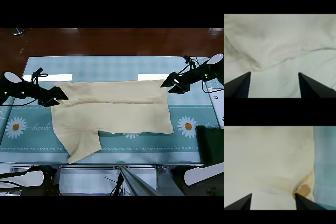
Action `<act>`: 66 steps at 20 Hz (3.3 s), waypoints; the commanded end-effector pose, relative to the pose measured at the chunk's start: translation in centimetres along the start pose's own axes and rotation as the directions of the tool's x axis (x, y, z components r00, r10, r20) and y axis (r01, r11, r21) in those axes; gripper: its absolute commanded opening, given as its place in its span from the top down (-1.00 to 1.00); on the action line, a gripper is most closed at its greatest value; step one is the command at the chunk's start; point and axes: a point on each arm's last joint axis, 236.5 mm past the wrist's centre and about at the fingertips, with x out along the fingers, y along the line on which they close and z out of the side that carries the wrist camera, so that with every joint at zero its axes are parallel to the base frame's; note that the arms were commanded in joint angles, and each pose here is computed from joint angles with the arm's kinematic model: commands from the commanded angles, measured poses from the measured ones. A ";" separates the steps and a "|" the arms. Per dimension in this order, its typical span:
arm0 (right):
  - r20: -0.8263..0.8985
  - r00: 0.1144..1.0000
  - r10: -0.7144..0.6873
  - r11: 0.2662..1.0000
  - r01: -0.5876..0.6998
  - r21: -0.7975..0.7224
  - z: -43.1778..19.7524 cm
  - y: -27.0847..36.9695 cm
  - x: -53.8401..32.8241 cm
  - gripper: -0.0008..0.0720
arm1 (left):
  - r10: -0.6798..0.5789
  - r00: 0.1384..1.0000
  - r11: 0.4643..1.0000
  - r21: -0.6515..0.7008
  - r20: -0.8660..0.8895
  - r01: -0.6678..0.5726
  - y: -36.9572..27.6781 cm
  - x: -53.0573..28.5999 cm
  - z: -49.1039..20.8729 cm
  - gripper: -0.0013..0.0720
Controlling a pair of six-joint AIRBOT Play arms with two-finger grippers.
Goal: Fold the shirts.
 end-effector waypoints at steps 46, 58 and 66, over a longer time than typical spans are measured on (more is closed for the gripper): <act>0.103 0.991 -0.089 0.934 0.047 0.353 -22.1 -7.4 0.5 -0.73 | -0.244 0.969 0.947 -0.207 0.027 0.244 0.7 2.4 -17.1 0.88; 0.072 0.992 0.099 0.917 -0.119 0.380 -18.4 -6.2 3.2 -0.08 | -0.269 0.962 0.936 -0.221 0.050 0.273 0.1 2.2 -16.6 0.88; 0.112 0.986 0.121 0.973 -0.140 0.182 -14.4 -4.1 -1.2 0.93 | -0.297 0.933 0.937 -0.124 0.204 0.326 -2.0 -2.1 -9.8 0.88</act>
